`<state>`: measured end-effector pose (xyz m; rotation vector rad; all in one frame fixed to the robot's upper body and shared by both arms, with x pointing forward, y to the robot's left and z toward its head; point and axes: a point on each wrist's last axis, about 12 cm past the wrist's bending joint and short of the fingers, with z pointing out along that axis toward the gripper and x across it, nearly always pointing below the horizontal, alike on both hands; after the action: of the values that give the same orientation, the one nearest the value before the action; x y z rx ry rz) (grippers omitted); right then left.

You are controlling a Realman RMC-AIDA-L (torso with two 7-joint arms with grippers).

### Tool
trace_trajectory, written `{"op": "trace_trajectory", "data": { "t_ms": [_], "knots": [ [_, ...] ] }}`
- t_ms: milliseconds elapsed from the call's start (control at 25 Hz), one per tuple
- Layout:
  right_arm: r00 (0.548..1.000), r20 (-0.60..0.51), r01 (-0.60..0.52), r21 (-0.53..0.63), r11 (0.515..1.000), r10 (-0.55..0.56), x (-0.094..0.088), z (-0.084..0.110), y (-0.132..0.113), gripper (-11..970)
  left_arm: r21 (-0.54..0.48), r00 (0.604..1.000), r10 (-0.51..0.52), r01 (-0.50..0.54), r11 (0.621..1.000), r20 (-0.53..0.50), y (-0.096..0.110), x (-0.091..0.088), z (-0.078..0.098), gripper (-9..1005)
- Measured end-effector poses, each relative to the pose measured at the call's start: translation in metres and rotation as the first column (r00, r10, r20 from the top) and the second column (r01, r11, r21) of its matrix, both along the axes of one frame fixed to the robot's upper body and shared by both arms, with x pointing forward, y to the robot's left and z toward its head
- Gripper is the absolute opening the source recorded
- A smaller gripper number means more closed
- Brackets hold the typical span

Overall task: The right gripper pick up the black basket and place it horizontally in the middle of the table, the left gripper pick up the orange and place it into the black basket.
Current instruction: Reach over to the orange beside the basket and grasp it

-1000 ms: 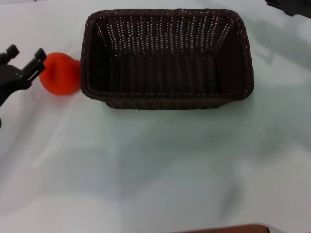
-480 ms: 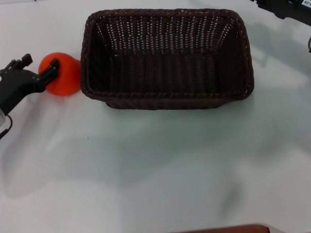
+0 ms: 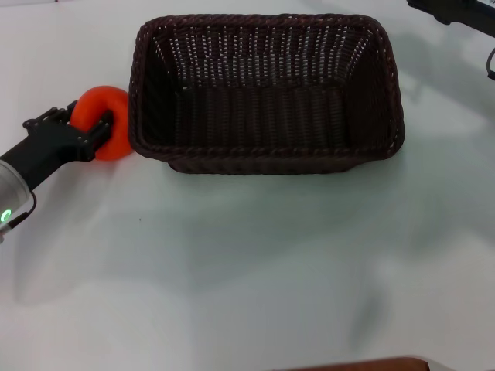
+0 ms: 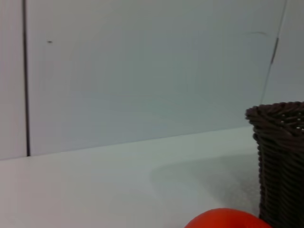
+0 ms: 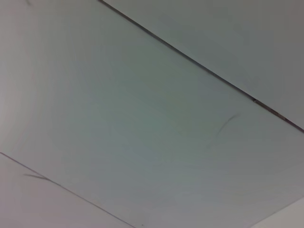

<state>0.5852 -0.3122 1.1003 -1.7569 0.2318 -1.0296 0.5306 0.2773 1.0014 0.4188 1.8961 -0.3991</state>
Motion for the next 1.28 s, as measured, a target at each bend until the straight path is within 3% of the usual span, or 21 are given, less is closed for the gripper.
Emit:
{"op": "trace_trajectory", "data": {
  "t_ms": [80, 240, 440, 600, 640, 680, 920, 1080, 1280],
  "knots": [
    [1.0, 0.0, 0.002, -0.002, 1.0, -0.002, 0.001, 0.0, 0.001, 798, 0.013, 1.0, -0.009, 0.008, 1.0, 0.008, -0.001, 0.0, 0.0, 650],
    [1.0, 0.0, 0.001, -0.002, 1.0, -0.001, 0.002, 0.001, 0.002, 797, 0.023, 1.0, -0.011, 0.011, 1.0, 0.016, -0.002, 0.0, 0.0, 454],
    [1.0, -0.002, 0.003, 0.001, 1.0, -0.003, 0.002, 0.0, 0.002, 797, -0.007, 0.999, 0.022, -0.021, 1.0, 0.042, 0.005, -0.001, 0.004, 407],
    [1.0, -0.001, 0.005, 0.003, 1.0, -0.005, 0.003, 0.0, 0.002, 797, -0.141, 0.985, 0.101, -0.082, 0.987, 0.139, 0.021, -0.007, 0.019, 378],
    [1.0, 0.0, 0.006, 0.002, 1.0, -0.006, 0.002, 0.0, 0.002, 797, -0.225, 0.968, 0.141, -0.092, 0.97, 0.209, 0.029, -0.011, 0.03, 373],
    [1.0, 0.0, 0.006, 0.002, 1.0, -0.006, 0.002, 0.0, 0.002, 797, -0.225, 0.968, 0.141, -0.092, 0.97, 0.209, 0.029, -0.011, 0.03, 368],
    [1.0, 0.01, 0.005, 0.0, 1.0, -0.005, 0.002, -0.001, 0.004, 798, -0.419, 0.931, 0.167, -0.016, 0.908, 0.326, 0.032, -0.015, 0.056, 337],
    [1.0, 0.025, 0.003, 0.01, 1.0, -0.003, 0.002, 0.0, 0.006, 797, -0.454, 0.931, 0.115, 0.059, 0.889, 0.347, 0.02, -0.007, 0.065, 224],
    [1.0, 0.03, 0.0, 0.015, 1.0, -0.001, 0.001, 0.0, 0.006, 797, -0.444, 0.939, 0.137, 0.019, 0.896, 0.317, 0.021, -0.003, 0.061, 80]
  ]
}}
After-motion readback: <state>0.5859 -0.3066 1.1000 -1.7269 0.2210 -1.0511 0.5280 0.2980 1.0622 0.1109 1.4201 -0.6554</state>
